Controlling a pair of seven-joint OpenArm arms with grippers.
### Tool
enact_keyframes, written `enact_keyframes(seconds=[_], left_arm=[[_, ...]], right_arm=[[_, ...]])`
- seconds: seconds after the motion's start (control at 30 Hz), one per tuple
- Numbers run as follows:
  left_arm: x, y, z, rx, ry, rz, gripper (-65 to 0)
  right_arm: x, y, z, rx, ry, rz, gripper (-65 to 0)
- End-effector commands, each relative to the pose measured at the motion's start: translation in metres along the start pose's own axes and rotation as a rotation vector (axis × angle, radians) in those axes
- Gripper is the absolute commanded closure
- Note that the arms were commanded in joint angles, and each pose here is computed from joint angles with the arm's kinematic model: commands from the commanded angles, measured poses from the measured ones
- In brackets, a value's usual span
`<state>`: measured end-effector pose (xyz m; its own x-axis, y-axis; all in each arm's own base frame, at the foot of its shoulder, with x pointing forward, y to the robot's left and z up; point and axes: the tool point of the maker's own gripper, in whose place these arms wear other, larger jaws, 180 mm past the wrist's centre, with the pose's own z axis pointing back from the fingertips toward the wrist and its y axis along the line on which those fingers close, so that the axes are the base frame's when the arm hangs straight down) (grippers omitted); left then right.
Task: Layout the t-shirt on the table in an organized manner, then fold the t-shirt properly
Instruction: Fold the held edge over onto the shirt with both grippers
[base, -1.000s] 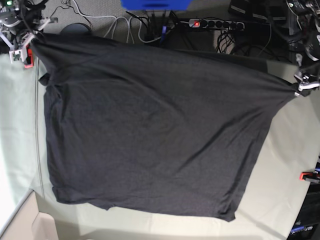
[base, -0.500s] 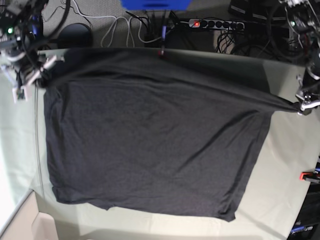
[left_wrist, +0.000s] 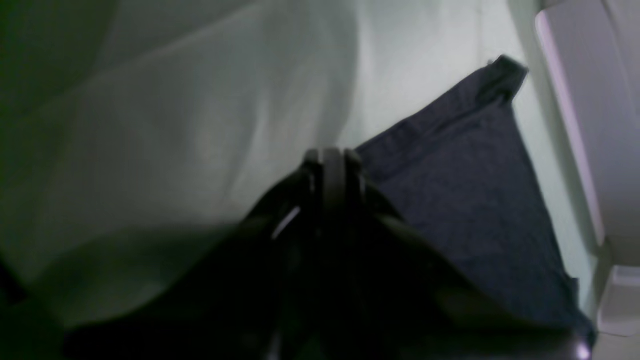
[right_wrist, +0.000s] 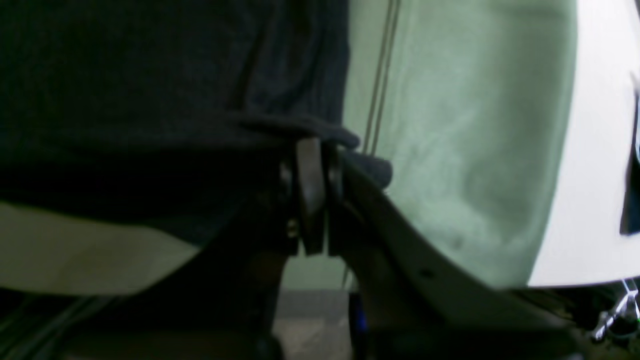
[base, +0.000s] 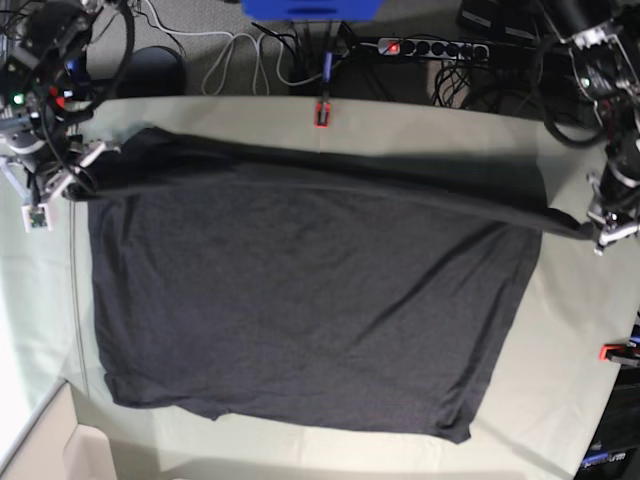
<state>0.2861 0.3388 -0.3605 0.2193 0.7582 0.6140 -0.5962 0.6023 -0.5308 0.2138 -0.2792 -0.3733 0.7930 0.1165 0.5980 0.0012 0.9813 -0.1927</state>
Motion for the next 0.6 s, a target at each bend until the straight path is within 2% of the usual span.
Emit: enact_keyframes(seconds=[0.0, 0.17, 0.3, 0.47, 0.57], left_arm=[[0.010, -0.011, -0.002, -0.031, -0.020, -0.016, 0.0], [-0.005, -0.029, -0.010, -0.064, 0.028, -0.076, 0.0], [0.000, -0.047, -0.016, -0.099, 0.018, -0.074, 0.0], [0.009, -0.055, -0.024, -0.107, 0.010, -0.060, 0.0], [0.010, -0.052, -0.029, -0.086, 0.011, -0.093, 0.0]], right_arm=[[0.015, -0.008, 0.002, -0.018, -0.050, 0.010, 0.0], [0.023, -0.011, -0.005, -0.014, -0.061, 0.002, 0.0], [0.028, -0.013, -0.014, -0.001, -0.059, -0.014, 0.0], [0.038, -0.021, -0.020, -0.007, -0.070, -0.016, 0.0], [0.041, -0.021, -0.025, 0.001, -0.071, -0.024, 0.0]])
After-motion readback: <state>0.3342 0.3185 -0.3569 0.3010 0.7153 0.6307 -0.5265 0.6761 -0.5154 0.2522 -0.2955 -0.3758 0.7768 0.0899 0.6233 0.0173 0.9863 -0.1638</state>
